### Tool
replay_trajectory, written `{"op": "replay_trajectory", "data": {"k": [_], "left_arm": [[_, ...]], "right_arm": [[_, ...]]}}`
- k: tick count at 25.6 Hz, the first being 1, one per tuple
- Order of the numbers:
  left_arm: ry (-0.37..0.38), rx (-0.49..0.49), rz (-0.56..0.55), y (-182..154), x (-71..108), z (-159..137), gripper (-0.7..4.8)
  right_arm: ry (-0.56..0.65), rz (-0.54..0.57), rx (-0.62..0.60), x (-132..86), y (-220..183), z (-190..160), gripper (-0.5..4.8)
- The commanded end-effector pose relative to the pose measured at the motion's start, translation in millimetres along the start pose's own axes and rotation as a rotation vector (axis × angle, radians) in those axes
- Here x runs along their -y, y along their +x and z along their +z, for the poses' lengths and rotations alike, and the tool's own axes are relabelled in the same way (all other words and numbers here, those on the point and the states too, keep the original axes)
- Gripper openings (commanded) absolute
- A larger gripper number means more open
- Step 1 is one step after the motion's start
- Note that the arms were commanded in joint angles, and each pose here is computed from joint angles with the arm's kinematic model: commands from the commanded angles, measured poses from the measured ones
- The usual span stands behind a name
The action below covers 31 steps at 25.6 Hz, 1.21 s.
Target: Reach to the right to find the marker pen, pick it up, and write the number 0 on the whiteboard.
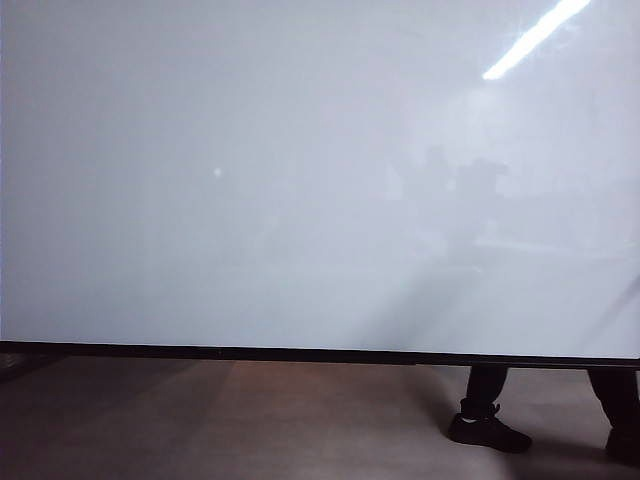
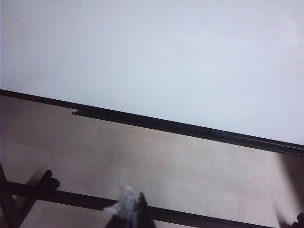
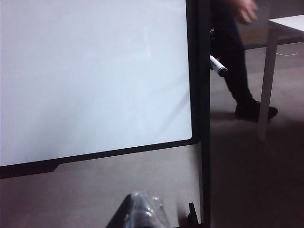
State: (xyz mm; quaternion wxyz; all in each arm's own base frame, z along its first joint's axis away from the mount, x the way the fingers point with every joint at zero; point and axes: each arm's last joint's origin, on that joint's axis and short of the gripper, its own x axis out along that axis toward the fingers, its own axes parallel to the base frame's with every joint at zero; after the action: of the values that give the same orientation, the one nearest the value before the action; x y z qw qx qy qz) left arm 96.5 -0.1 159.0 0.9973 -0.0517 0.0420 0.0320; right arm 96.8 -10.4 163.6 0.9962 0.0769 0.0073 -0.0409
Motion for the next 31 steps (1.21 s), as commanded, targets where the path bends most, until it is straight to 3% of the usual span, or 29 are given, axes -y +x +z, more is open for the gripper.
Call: {"op": "replay_trajectory", "data": {"k": [1,7,10,12,15,21,23,29,31], "left_arm": [[0.002,0.017,-0.005,-0.4,0.5,2.9,-0.05],[0.001,0.020,-0.011,-0.7,0.8,4.0,-0.06],[-0.061,0.076,-0.037,-4.7,2.6,19.2,-0.05],[-0.100,0.121,-0.047,-9.5,3.8,33.8,-0.05],[-0.099,0.186,-0.124,-19.6,8.0,59.7,-0.05],[-0.062,0.129,-0.346,-14.4,21.4,115.0,-0.05],[-0.022,0.109,-0.378,-8.1,25.2,127.0,-0.05],[0.031,0.078,-0.498,12.0,47.6,163.5,-0.05],[0.088,0.084,-0.558,16.1,59.4,174.0,-0.05]], "right_arm": [[-0.003,-0.007,0.009,0.2,0.3,-0.3,-0.05],[-0.034,-0.005,0.021,-0.1,0.0,1.5,-0.05],[-0.030,0.045,0.182,-5.6,-5.7,30.5,0.27],[-0.033,0.047,0.257,-10.3,-16.4,60.6,1.54],[-0.054,0.029,0.316,-16.1,-31.9,98.9,3.92],[-0.165,0.053,0.212,-26.1,-33.4,154.8,4.02],[-0.175,0.052,0.210,-27.7,-29.6,165.6,4.31],[-0.180,0.069,0.236,-30.0,-16.2,181.5,4.38],[-0.198,0.071,0.203,-29.0,-7.5,179.6,4.42]]}}
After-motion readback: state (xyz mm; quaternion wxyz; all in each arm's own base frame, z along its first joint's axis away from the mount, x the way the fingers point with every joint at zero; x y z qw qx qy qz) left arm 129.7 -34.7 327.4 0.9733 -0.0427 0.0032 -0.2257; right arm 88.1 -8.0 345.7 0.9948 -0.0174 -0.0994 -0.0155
